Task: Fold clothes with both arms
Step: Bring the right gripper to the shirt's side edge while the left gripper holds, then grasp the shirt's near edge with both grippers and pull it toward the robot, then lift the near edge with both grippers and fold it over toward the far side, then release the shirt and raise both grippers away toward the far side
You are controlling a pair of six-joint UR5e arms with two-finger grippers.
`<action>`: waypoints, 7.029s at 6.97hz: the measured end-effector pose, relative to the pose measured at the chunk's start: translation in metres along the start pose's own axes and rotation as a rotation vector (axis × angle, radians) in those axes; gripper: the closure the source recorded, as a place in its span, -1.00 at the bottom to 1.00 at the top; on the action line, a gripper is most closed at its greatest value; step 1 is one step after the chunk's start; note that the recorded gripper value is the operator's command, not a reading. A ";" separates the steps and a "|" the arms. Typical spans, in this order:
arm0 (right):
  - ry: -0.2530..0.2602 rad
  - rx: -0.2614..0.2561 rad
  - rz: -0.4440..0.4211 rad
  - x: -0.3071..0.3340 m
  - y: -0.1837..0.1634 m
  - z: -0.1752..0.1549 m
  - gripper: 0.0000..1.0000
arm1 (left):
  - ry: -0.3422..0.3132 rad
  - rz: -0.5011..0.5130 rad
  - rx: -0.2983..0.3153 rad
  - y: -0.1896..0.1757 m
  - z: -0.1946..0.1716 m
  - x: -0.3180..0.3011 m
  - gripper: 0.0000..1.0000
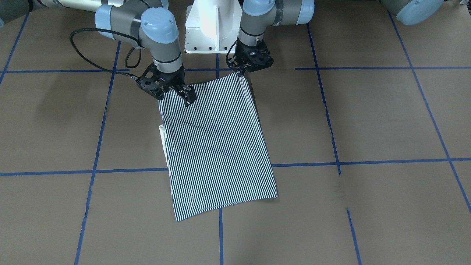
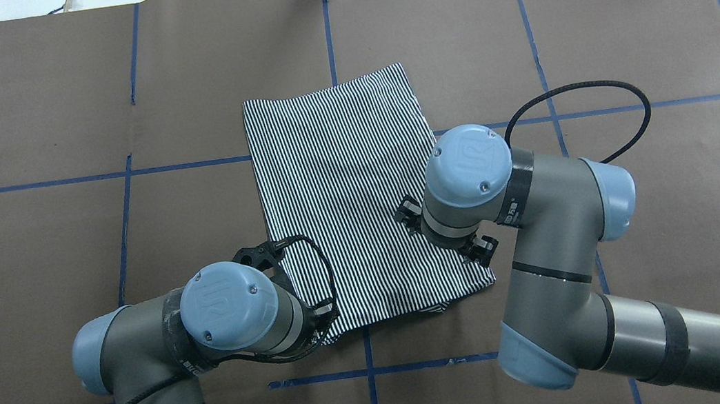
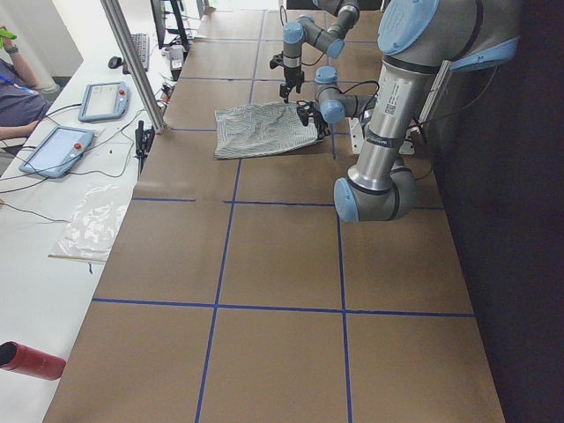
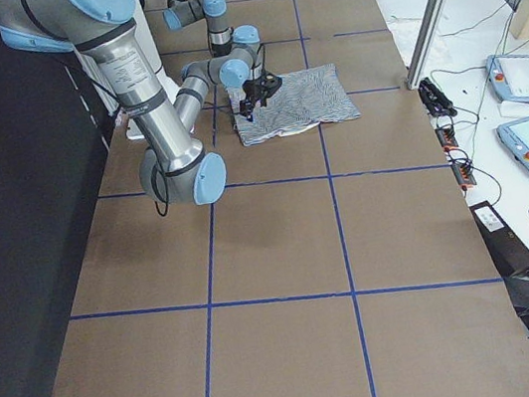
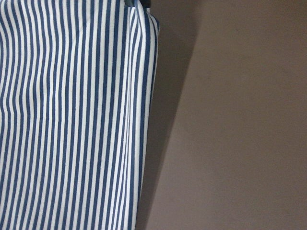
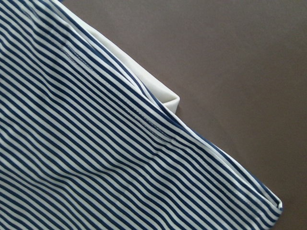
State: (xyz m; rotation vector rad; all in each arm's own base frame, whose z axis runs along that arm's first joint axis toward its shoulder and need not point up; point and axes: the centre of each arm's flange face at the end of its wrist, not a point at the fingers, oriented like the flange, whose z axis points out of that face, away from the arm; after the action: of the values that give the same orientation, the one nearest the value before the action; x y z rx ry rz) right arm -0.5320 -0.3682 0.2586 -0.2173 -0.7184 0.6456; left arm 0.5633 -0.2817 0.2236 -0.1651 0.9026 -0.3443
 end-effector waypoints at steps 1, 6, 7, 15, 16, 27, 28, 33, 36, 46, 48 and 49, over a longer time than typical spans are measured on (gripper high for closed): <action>-0.004 0.008 -0.001 0.004 0.015 0.010 -1.00 | 0.004 0.001 -0.002 0.001 -0.001 0.001 1.00; 0.026 0.030 0.011 0.014 0.033 0.045 -0.93 | 0.017 0.004 -0.005 0.003 -0.007 0.005 1.00; 0.030 0.031 0.013 0.016 0.032 0.047 -0.13 | 0.019 0.005 -0.006 0.003 -0.009 0.005 1.00; 0.014 0.030 0.019 0.011 0.025 0.038 1.00 | 0.022 0.005 -0.007 0.004 -0.010 0.005 1.00; 0.002 0.029 0.035 0.009 0.025 0.032 1.00 | 0.020 0.005 -0.008 0.004 -0.009 0.005 1.00; -0.076 -0.136 0.025 0.037 0.099 -0.030 1.00 | 0.073 0.055 -0.061 0.043 -0.067 -0.030 1.00; -0.097 -0.086 0.011 0.027 0.080 -0.029 1.00 | 0.073 0.025 -0.021 0.016 -0.065 -0.024 1.00; -0.155 0.032 0.001 -0.047 0.010 -0.033 1.00 | 0.097 -0.033 0.096 -0.078 -0.052 -0.004 1.00; -0.172 0.093 0.002 -0.129 -0.096 -0.010 -1.00 | 0.145 -0.076 0.266 -0.245 -0.031 0.030 -1.00; -0.071 0.026 -0.423 -0.123 -0.306 -0.087 -1.00 | 0.179 0.143 0.231 -0.302 -0.016 0.011 -0.18; -0.071 0.019 -0.436 -0.116 -0.320 -0.095 -1.00 | 0.181 0.144 0.209 -0.275 0.000 0.024 0.24; -0.070 0.018 -0.435 -0.115 -0.322 -0.095 -1.00 | 0.178 0.148 0.201 -0.269 0.006 0.026 0.48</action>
State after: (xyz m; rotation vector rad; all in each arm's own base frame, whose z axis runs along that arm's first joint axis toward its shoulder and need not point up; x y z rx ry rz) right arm -0.3808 -0.6893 0.2537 -0.0177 -0.7964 0.2450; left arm 0.5227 -0.5423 0.2848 0.1190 1.0433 -0.3133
